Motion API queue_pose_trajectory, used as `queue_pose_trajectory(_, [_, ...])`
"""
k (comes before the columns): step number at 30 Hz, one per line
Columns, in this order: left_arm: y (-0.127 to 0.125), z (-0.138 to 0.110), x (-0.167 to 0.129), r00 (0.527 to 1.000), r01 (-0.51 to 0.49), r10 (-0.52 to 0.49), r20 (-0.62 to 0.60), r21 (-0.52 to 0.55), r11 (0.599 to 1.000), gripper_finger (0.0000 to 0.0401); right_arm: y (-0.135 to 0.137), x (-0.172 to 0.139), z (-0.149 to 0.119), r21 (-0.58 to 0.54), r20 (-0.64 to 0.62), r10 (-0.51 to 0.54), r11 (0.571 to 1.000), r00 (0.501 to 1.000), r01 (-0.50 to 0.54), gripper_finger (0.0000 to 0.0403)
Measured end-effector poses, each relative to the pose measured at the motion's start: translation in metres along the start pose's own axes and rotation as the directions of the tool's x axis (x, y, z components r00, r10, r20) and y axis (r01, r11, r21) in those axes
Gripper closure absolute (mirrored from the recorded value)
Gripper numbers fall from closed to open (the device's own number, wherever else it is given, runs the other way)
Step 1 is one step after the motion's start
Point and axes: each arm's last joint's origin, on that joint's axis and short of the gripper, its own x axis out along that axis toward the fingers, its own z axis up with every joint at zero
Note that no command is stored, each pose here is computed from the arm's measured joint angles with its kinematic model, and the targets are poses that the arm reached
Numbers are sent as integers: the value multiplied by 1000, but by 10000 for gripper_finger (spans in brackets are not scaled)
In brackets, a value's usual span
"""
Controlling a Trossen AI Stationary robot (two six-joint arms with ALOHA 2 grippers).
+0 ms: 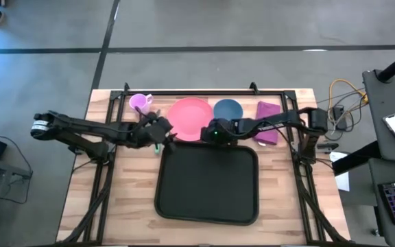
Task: Set up tray
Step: Put the pink plate on the black tray
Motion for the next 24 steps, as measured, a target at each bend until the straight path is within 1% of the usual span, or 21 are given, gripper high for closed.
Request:
queue_pose_trajectory(2, [2,11,-3,999,-15,14,29,20,1000,260,3,6,3,45,3,31,999,1000,-31,220])
queue_pose_trajectory(5, [6,20,-5,998,-28,26,52,24,999,260,4,11,3,50,23,64,997,998,-65,221])
queue_pose_trajectory(8, [9,24,-5,998,-37,35,50,30,999,260,4,10,4,61,63,60,996,996,-64,218])
queue_pose_trajectory(14, [10,20,-4,999,-47,46,11,63,997,260,2,11,12,130,99,39,990,994,-52,218])
queue_pose_trajectory(18, [11,18,-4,999,-50,51,-7,74,996,260,0,14,18,183,152,28,982,988,-56,218])
queue_pose_trajectory(24, [11,18,-4,999,-50,51,-6,73,996,260,-3,23,24,208,179,14,977,984,-51,218])
